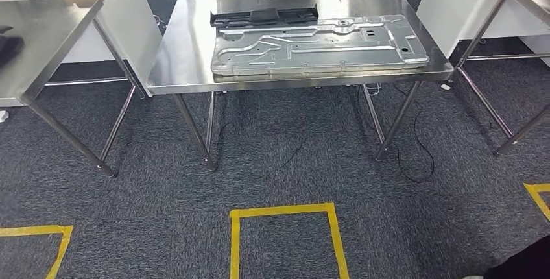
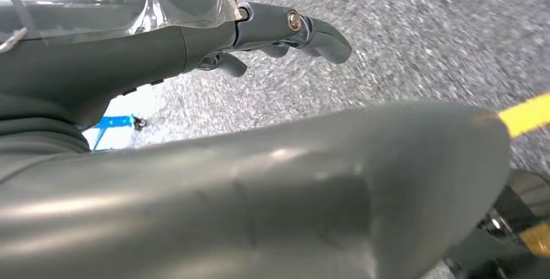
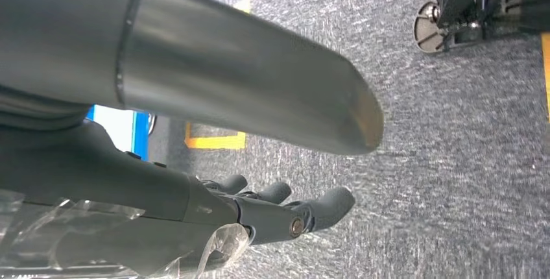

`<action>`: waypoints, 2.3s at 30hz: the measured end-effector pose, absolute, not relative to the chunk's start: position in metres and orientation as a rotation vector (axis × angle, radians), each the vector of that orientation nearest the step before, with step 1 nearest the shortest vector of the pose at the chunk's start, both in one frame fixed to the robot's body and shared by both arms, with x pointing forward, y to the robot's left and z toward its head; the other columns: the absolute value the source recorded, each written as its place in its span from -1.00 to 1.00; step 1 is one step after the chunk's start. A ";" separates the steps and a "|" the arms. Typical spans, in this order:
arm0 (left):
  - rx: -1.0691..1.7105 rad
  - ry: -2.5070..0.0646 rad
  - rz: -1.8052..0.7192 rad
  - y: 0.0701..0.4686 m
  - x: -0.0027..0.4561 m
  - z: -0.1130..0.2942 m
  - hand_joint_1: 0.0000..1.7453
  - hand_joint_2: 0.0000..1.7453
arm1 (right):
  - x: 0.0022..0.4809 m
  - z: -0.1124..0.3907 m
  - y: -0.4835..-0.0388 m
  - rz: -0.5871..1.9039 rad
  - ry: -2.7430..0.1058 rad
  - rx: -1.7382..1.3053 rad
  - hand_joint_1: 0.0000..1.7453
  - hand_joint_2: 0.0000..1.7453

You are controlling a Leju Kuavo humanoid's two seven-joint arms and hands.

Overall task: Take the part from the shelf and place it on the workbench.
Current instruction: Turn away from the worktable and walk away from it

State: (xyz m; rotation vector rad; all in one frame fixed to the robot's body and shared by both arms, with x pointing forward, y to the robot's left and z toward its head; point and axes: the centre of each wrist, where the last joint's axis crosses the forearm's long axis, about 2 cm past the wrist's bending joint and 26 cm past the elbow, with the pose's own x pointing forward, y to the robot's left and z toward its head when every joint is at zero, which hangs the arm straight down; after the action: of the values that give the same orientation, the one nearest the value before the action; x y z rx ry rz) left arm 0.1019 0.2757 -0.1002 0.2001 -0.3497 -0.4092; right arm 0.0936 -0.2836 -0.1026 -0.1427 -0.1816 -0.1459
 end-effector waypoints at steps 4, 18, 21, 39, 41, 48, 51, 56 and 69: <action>0.199 -0.346 -0.417 0.275 0.100 -0.100 -1.00 -1.00 | 0.095 -0.102 -0.283 -0.159 -0.177 -0.148 -1.00 -1.00; 0.208 -0.344 -0.420 0.279 0.099 -0.101 -1.00 -1.00 | 0.092 -0.103 -0.277 -0.180 -0.127 -0.156 -1.00 -1.00; 0.203 -0.329 -0.425 0.279 0.093 -0.102 -1.00 -1.00 | 0.092 -0.103 -0.280 -0.188 -0.131 -0.158 -1.00 -1.00; 0.198 -0.415 -0.390 0.269 0.106 -0.099 -1.00 -1.00 | 0.095 -0.102 -0.306 -0.172 -0.100 -0.218 -1.00 -1.00; 0.197 -0.402 -0.384 0.269 0.104 -0.099 -1.00 -1.00 | 0.094 -0.102 -0.308 -0.175 -0.094 -0.223 -1.00 -1.00; 0.198 -0.329 -0.351 0.274 0.094 -0.102 -1.00 -1.00 | 0.090 -0.103 -0.311 -0.172 -0.088 -0.230 -1.00 -1.00; 0.193 -0.316 -0.350 0.275 0.087 -0.103 -1.00 -1.00 | 0.092 -0.103 -0.313 -0.174 -0.119 -0.233 -1.00 -1.00; 0.199 -0.349 -0.338 0.273 0.092 -0.102 -1.00 -1.00 | 0.093 -0.102 -0.315 -0.152 -0.162 -0.231 -1.00 -1.00; 0.221 -0.433 -0.328 0.270 0.115 -0.097 -1.00 -1.00 | 0.093 -0.103 -0.311 -0.103 -0.162 -0.210 -1.00 -1.00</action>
State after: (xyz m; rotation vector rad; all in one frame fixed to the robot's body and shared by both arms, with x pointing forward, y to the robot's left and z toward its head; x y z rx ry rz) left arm 0.1145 0.2704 -0.0967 0.2215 -0.4332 -0.3277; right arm 0.0935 -0.3112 -0.1026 -0.2099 -0.1622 -0.1027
